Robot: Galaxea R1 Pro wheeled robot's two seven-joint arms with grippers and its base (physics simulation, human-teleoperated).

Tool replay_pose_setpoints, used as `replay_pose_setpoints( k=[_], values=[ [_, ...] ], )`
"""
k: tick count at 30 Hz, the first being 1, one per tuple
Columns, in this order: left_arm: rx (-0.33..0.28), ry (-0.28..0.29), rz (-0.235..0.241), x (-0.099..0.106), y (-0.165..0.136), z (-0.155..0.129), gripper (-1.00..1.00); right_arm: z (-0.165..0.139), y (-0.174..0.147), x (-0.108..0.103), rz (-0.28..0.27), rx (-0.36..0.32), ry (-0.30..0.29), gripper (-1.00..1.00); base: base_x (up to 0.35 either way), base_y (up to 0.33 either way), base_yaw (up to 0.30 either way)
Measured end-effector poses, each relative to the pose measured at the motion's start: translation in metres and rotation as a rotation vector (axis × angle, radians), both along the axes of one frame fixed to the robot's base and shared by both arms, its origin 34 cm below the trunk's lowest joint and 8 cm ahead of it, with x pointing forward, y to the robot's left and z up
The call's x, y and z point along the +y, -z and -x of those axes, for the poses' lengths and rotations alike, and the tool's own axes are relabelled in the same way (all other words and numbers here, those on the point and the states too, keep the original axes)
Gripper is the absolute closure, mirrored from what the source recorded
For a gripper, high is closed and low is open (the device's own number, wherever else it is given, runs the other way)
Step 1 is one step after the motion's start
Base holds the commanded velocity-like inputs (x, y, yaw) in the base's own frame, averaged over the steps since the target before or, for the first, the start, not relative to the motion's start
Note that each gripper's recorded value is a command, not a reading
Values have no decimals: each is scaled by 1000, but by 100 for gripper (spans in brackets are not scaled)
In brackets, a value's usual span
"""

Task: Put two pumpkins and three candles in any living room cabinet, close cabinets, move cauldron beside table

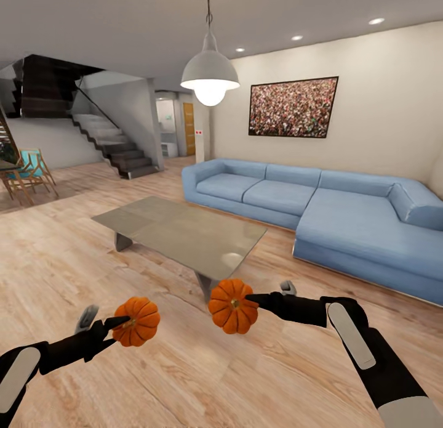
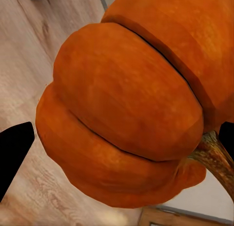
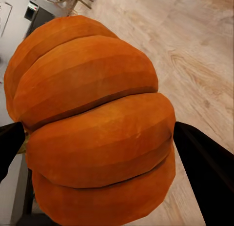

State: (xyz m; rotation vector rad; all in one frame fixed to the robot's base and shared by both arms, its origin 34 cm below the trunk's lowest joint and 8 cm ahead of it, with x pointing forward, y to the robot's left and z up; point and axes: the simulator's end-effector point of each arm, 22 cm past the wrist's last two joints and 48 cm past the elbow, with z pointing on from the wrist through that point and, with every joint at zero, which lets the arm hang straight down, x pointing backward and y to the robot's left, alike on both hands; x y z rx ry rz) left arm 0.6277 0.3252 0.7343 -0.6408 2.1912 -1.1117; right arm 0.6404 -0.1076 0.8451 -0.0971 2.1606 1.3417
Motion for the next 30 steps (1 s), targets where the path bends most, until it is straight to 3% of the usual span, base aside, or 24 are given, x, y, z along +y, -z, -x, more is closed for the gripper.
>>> replay_pose_setpoints(
  k=[30],
  values=[
    [40, -42, 13, 15, 19, 2, 100, -3, 19, 0, 2, 38, 0, 100, 0, 0, 202]
  ],
)
